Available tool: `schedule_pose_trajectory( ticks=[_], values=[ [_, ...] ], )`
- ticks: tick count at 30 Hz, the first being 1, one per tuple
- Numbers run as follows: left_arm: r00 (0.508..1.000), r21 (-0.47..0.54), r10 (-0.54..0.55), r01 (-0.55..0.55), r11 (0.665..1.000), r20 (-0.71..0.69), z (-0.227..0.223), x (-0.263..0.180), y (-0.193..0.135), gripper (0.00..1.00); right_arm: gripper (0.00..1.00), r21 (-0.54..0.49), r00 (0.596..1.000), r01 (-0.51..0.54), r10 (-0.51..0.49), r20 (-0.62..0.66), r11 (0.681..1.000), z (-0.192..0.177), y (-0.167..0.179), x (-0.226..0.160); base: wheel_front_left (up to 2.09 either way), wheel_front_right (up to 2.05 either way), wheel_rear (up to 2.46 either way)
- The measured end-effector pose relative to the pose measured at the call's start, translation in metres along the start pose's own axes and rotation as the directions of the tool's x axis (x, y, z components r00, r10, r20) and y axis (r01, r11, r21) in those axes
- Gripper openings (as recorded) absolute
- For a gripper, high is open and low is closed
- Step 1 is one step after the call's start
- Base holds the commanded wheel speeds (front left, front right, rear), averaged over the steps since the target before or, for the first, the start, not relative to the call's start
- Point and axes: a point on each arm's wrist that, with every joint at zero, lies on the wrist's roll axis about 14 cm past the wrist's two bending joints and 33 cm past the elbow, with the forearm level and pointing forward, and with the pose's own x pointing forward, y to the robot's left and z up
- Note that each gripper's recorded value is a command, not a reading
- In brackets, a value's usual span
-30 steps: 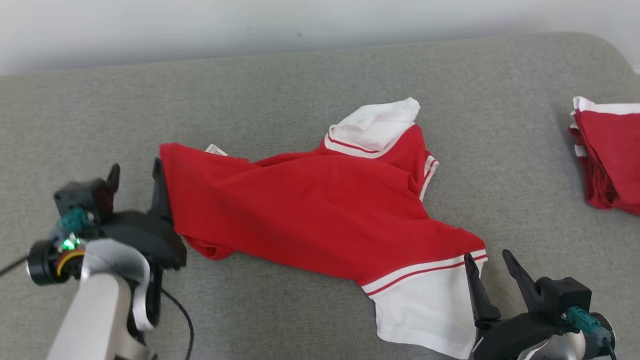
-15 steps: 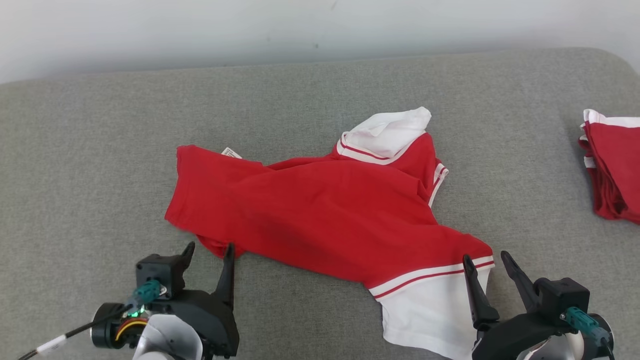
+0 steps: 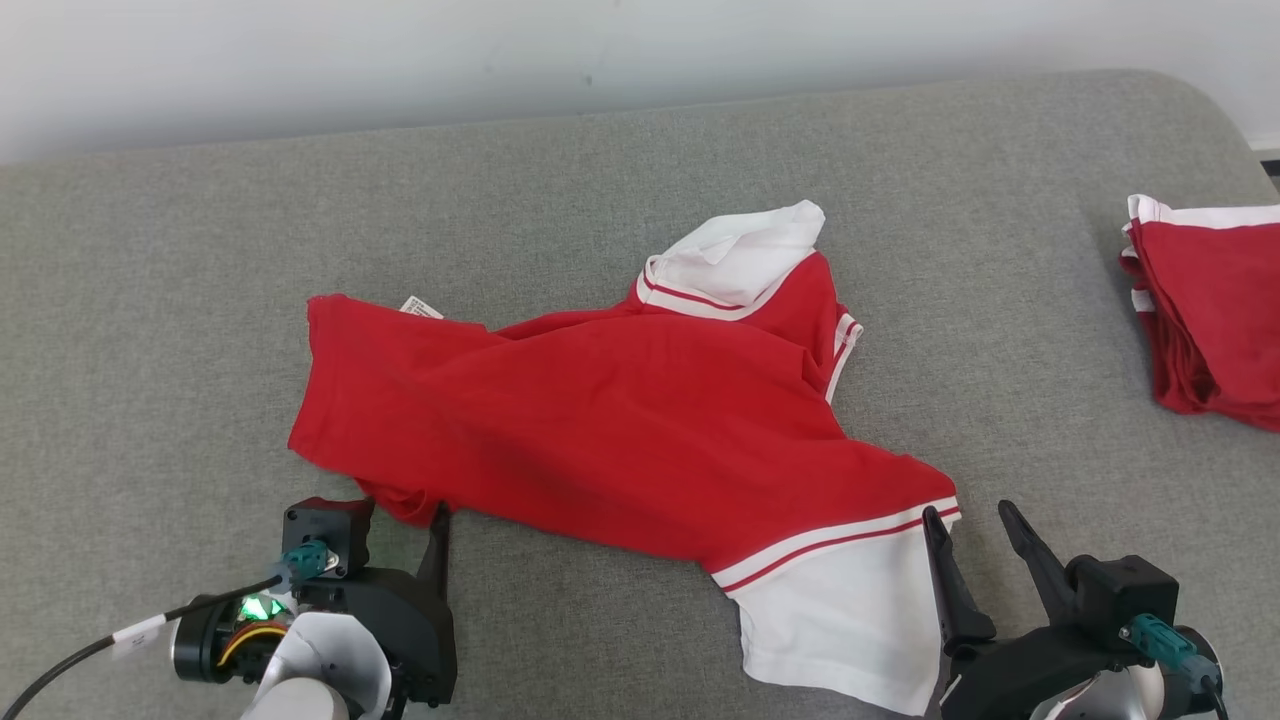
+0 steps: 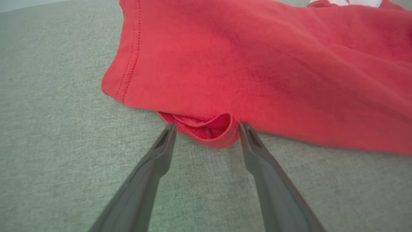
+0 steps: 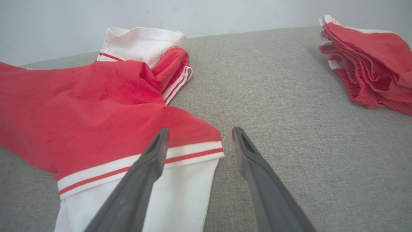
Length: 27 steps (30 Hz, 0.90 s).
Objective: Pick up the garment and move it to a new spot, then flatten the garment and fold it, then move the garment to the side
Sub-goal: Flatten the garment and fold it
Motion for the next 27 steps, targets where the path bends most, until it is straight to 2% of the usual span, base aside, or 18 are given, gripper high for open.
schedule_pose_trajectory(
  ticks=[1,2,3,4,7,12,15,17,19,21,22,23,25,27],
  values=[
    [1.000,0.005,-0.005,0.005,1.000,-0.003,-0.001,0.003,0.000,0.85,1.00,0.002,1.000,0.004,-0.004,-0.004,1.000,-0.001,-0.001,0.000,0.00,0.00,0.00],
    [1.000,0.009,-0.007,0.007,1.000,-0.003,-0.001,0.004,0.000,0.85,1.00,0.002,1.000,0.006,-0.006,-0.004,1.000,-0.002,-0.002,0.000,0.00,0.00,0.00],
    [1.000,0.013,-0.009,0.009,1.000,-0.009,-0.002,0.005,0.000,0.49,1.00,0.003,1.000,0.006,-0.006,-0.004,1.000,-0.002,-0.002,0.000,0.00,0.00,0.00],
    [1.000,0.015,-0.009,0.009,1.000,-0.014,-0.003,0.006,0.000,0.44,1.00,0.004,1.000,0.007,-0.007,-0.005,1.000,-0.003,-0.002,0.000,0.00,0.00,0.00],
    [1.000,0.021,-0.019,0.019,1.000,-0.018,-0.003,0.007,-0.002,0.00,1.00,0.006,1.000,0.008,-0.008,-0.006,1.000,-0.003,-0.003,0.000,0.00,0.00,0.00],
    [1.000,0.017,-0.022,0.022,1.000,0.006,0.001,0.006,-0.002,0.00,1.00,0.006,1.000,0.002,-0.002,-0.005,1.000,-0.003,-0.001,0.002,0.00,0.00,0.00],
    [0.991,-0.035,0.008,-0.003,0.999,0.133,0.030,0.003,0.005,0.00,1.00,0.006,1.000,0.001,-0.001,-0.002,1.000,-0.002,-0.001,0.002,0.00,0.00,0.00],
    [0.962,-0.116,0.023,0.009,0.993,0.271,0.061,-0.004,0.006,0.00,1.00,0.006,1.000,0.002,-0.002,0.001,1.000,-0.001,-0.001,0.001,0.00,0.00,0.00],
    [0.906,-0.179,0.016,0.067,0.982,0.423,0.096,-0.018,-0.001,0.00,1.00,0.006,1.000,0.003,-0.003,0.004,1.000,0.000,-0.001,0.000,0.00,0.00,0.00],
    [0.848,-0.267,0.015,0.149,0.952,0.530,0.120,-0.034,-0.007,0.00,1.00,0.006,1.000,0.005,-0.005,0.005,1.000,0.000,-0.002,0.000,0.00,0.00,0.00],
    [0.838,-0.312,0.028,0.172,0.934,0.545,0.122,-0.040,-0.007,0.00,1.00,0.006,1.000,0.004,-0.004,0.006,1.000,0.000,-0.002,-0.001,0.00,0.00,0.00],
    [0.851,-0.339,0.042,0.162,0.927,0.524,0.113,-0.042,-0.003,0.00,1.00,0.006,1.000,0.004,-0.004,0.007,1.000,0.000,-0.002,-0.001,0.00,0.00,0.00],
    [0.891,-0.348,0.103,0.065,0.935,0.442,0.083,-0.046,0.019,0.00,1.00,0.006,1.000,0.001,-0.001,0.010,1.000,0.001,-0.001,-0.001,0.00,0.00,0.00],
    [0.910,-0.361,0.144,0.007,0.932,0.388,0.061,-0.052,0.033,0.00,1.00,0.006,1.000,-0.004,0.004,0.012,1.000,0.002,0.001,-0.002,0.00,0.00,0.00]
  ],
)
